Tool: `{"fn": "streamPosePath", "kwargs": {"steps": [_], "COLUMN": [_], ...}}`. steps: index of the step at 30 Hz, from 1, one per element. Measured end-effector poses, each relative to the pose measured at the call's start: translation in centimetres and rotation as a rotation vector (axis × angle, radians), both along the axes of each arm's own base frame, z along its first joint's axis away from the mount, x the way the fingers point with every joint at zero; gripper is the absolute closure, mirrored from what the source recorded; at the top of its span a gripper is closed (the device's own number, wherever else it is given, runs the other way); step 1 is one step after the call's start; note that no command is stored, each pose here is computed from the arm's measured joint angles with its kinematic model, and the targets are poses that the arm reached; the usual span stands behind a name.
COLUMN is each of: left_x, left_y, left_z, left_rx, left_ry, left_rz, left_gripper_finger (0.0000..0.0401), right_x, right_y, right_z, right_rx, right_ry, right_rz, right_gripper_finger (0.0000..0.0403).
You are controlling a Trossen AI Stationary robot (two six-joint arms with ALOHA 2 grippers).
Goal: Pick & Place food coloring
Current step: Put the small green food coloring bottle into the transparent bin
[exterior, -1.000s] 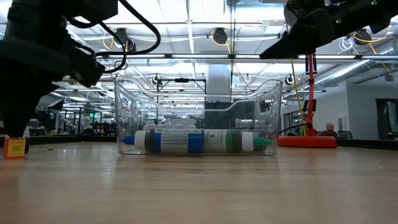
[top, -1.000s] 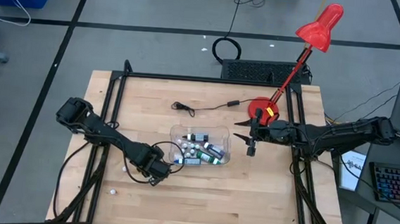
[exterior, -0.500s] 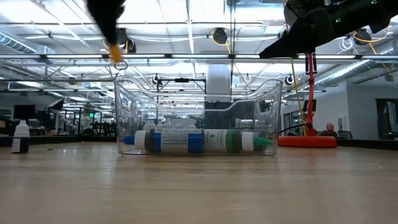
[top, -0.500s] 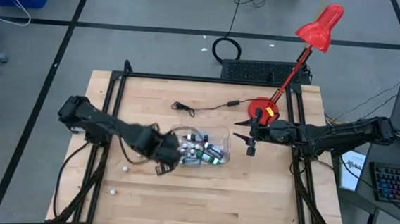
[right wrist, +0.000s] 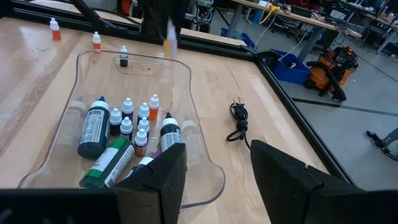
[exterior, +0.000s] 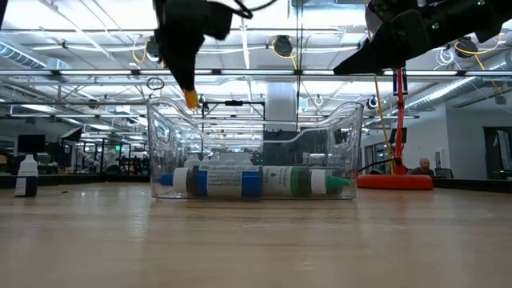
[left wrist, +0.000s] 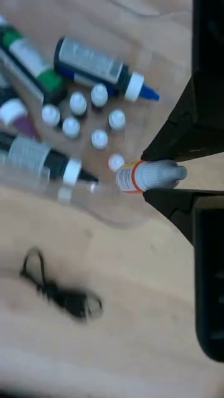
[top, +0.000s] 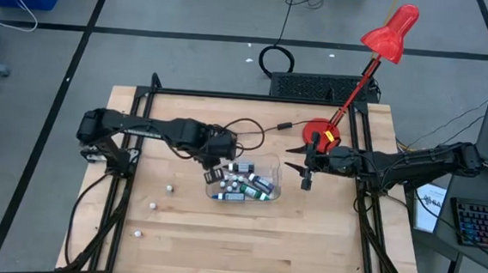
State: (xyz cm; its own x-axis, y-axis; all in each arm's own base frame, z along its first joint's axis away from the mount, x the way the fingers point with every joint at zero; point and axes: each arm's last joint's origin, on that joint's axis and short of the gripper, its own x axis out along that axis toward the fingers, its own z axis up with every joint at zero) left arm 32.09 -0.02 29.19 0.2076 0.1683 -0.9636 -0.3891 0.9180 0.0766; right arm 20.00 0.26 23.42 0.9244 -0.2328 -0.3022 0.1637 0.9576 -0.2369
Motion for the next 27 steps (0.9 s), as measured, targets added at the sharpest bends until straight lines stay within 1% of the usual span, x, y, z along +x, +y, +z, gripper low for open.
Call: {"fn": "streamPosePath", "kwargs": {"steps": [3,6,13,16,18,20,24,27], "left_x": [0.4,0.6,0.9,1.2,1.8,2.6,4.2,5.2], "left_y": [0.7,1.2,2.3,2.4,2.4,2.4,2.5,2.7], "left_z": [-1.6,-3.0,-5.0,-5.5,-5.5,-4.6,-2.6,-2.7], "left_rx": [-0.069,-0.104,-0.146,-0.158,-0.152,-0.143,-0.105,-0.081], "left_ry": [-0.029,-0.056,-0.106,-0.100,-0.096,-0.094,-0.019,0.054], "left_rz": [-0.040,-0.052,-0.059,-0.079,-0.104,-0.138,-0.187,-0.199], "left_gripper_finger": [0.0346,0.0346,0.0346,0.0346,0.0346,0.0346,0.0346,0.0346], "right_x": [0.0,0.0,0.0,0.0,0.0,0.0,0.0,0.0], "right_y": [0.0,0.0,0.0,0.0,0.0,0.0,0.0,0.0], "right_z": [0.0,0.0,0.0,0.0,0.0,0.0,0.1,0.1], "right_rx": [-0.001,-0.002,-0.003,-0.003,-0.003,-0.004,-0.006,-0.004], "right_ry": [0.000,0.001,0.001,-0.001,-0.003,-0.003,-0.008,-0.010], "right_rz": [0.000,0.001,0.001,0.001,0.001,0.001,0.002,0.001], "right_gripper_finger": [0.0232,0.0232,0.0232,0.0232,0.0232,0.0232,0.0232,0.0232]}}
